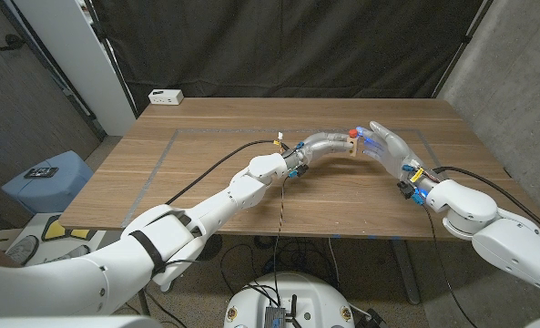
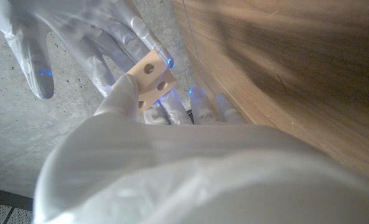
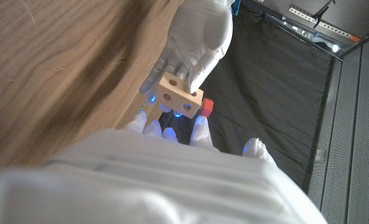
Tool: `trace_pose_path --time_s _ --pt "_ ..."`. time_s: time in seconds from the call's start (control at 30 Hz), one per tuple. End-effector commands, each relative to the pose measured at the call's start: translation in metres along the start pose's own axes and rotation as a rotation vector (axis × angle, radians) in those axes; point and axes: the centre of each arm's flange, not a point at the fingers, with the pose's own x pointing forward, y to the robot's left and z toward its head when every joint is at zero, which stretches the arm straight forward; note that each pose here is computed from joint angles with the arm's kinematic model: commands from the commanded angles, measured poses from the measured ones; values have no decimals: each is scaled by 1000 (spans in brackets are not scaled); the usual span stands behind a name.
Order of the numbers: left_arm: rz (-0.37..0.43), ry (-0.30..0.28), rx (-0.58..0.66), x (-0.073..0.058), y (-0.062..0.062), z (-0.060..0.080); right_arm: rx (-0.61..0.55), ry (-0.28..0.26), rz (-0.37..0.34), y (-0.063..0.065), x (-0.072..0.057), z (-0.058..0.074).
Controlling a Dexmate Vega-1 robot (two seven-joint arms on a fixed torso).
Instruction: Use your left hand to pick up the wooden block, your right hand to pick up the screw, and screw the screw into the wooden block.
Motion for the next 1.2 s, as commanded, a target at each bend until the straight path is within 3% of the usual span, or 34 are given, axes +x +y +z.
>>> trace_pose_path --time_s 0.03,1.2 --pt "1 0 -1 -1 -1 0 5 11 0 2 -4 -1" --pt "10 6 -9 -3 -3 -2 13 22 -7 5 -13 -2"
